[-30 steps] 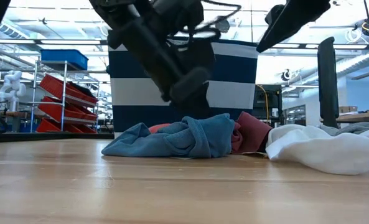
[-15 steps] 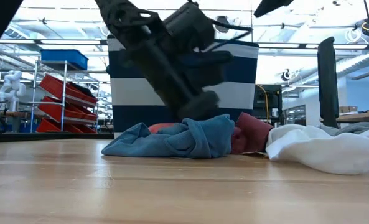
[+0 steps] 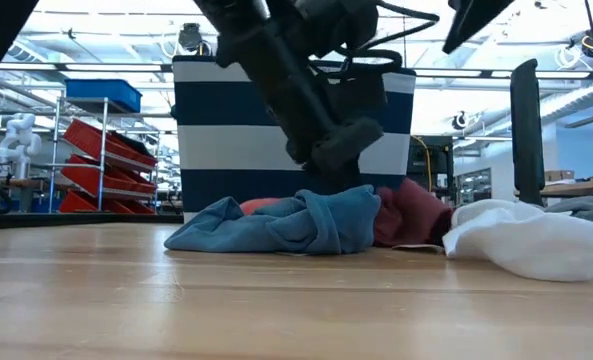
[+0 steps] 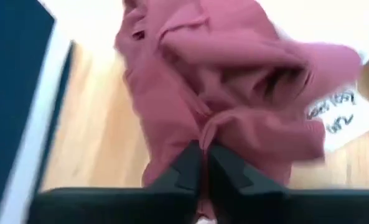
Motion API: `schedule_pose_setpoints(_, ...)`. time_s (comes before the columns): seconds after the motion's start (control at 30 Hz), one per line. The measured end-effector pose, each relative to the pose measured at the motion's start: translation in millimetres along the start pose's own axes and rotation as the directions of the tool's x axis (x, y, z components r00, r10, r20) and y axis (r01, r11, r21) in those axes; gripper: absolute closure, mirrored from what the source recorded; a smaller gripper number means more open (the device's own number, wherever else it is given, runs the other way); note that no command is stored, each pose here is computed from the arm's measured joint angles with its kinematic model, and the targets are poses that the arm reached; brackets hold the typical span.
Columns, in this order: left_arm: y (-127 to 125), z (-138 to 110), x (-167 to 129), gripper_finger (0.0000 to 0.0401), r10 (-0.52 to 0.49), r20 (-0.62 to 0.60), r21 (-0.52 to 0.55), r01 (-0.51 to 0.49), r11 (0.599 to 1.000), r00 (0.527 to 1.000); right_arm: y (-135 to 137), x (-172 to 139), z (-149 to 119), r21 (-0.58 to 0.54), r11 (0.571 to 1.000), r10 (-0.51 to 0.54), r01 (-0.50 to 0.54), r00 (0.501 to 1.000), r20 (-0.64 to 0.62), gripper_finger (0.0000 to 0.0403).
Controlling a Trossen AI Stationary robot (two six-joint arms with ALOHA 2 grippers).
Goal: Sort clothes
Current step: Put the red underwear into the blue laundry organizer
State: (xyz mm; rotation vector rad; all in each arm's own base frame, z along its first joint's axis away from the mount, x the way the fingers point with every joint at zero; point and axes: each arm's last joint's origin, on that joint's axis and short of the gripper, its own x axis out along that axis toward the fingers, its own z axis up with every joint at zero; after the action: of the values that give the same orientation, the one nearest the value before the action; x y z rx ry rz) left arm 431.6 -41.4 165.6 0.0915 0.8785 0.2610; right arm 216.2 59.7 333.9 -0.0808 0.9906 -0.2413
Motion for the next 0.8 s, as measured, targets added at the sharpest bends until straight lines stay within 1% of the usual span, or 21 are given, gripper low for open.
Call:
schedule_pose_setpoints(0.03,2.2,1.2,-5.9,0.0383,0.003,-0.017,0.006,-0.003,1.000,1.000,-1.9,-1.9,-2.4,0.022,1.000,-0.006,0.006,1.000,-0.013,0.0145)
schedule_pose_setpoints(0.07,4.0,4.2,-11.6,0.0386,0.008,-0.017,0.007,-0.007,1.000,1.000,-3.8,-4.3,-4.5,0.045,0.999,-0.011,0.012,1.000,-0.017,0.0145)
schedule_pose_setpoints(0.1,5.7,10.7,-19.2,0.0387,0.010,0.010,-0.002,-0.010,1.000,1.000,-5.3,-6.6,-6.1,0.070,0.997,-0.022,0.023,1.000,-0.017,0.0145)
schedule_pose_setpoints(0.17,10.9,14.2,-34.0,0.0393,0.021,0.010,0.002,-0.021,1.000,1.000,-8.1,-12.0,-11.0,0.107,0.994,-0.031,0.034,0.999,-0.027,0.0145)
schedule_pose_setpoints(0.3,22.6,28.7,-72.4,0.0395,0.020,0.088,-0.001,-0.020,1.000,0.996,-10.2,-21.7,-17.7,0.174,0.983,-0.057,0.058,0.998,-0.010,0.0145)
schedule_pose_setpoints(0.37,29.1,38.3,-98.0,0.0396,0.016,0.161,-0.021,-0.013,1.000,0.987,-9.6,-25.4,-19.3,0.173,0.983,-0.067,0.064,0.998,0.010,0.0145)
schedule_pose_setpoints(0.47,39.7,48.2,-134.6,0.0397,0.010,0.256,-0.055,0.004,0.999,0.967,-4.7,-26.7,-20.8,0.140,0.988,-0.067,0.058,0.996,0.060,0.0145)
schedule_pose_setpoints(0.57,47.5,55.5,-166.8,0.0397,0.000,0.354,-0.089,0.034,0.995,0.935,2.7,-22.6,-14.3,0.058,0.996,-0.082,0.072,0.981,0.176,0.0145)
schedule_pose_setpoints(0.63,50.8,58.9,-184.4,0.0398,-0.006,0.411,-0.104,0.053,0.993,0.912,8.0,-18.4,-6.5,0.013,0.997,-0.080,0.080,0.958,0.277,0.0145)
schedule_pose_setpoints(0.73,50.2,60.3,-194.3,0.0398,-0.021,0.444,-0.105,0.075,0.992,0.896,15.2,-14.3,7.7,-0.039,0.996,-0.051,0.075,0.903,0.426,0.0145)
schedule_pose_setpoints(0.8,47.4,59.4,-195.1,0.0398,-0.037,0.440,-0.093,0.086,0.992,0.897,18.2,-14.4,17.0,-0.051,0.996,-0.040,0.077,0.860,0.509,0.0145)
